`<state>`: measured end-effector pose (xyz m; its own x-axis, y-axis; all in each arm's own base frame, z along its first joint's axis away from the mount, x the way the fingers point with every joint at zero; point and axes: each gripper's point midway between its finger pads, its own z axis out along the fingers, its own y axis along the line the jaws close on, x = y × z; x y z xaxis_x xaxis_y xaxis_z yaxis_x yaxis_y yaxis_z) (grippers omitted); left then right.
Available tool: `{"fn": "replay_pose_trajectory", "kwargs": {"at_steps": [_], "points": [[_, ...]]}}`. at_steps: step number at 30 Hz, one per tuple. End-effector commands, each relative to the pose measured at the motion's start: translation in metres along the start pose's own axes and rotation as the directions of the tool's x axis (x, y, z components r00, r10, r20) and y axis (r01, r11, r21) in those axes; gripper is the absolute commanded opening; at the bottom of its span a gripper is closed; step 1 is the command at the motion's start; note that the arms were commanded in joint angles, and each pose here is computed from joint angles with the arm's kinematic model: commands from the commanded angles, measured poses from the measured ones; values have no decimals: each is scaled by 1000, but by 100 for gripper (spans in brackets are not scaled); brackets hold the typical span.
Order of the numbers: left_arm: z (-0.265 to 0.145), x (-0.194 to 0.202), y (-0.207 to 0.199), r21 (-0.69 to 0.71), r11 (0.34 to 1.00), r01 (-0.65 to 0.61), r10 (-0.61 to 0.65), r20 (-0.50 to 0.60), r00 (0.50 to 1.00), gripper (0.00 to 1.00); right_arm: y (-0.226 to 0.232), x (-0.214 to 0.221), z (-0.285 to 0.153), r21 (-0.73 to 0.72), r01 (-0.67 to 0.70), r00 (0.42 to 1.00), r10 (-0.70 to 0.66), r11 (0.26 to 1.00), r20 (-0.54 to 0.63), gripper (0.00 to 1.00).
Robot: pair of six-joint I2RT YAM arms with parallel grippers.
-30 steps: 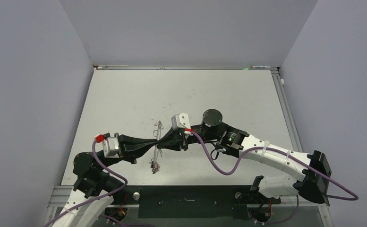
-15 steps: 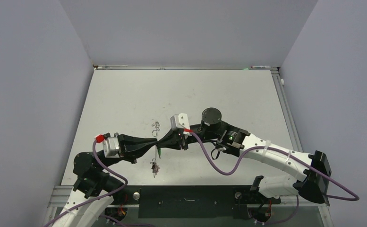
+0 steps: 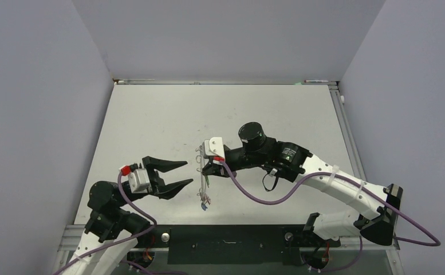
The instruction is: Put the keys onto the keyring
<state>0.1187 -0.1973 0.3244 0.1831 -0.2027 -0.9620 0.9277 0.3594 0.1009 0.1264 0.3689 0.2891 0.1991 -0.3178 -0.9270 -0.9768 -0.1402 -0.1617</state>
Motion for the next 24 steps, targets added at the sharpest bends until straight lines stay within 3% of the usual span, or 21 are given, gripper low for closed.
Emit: {"fn": "replay_pose_trajectory", "kwargs": {"at_steps": [1,11,15,24], "points": [[1,-6,-6,46,998,-42,44,-49,998,50,-18,-12,-17,67,63,995,-58,996,-80,5],[14,5,-4,137,990,-34,73,-286,955,45,-23,-1,-38,138,47,957,-5,989,-291,5],[24,12,-5,179,984,-16,79,-347,934,42,-9,2,-32,114,39,949,-1,993,-315,5],[41,30,-23,307,950,49,72,-371,926,38,14,-5,-34,86,48,955,-20,995,-298,5]]}}
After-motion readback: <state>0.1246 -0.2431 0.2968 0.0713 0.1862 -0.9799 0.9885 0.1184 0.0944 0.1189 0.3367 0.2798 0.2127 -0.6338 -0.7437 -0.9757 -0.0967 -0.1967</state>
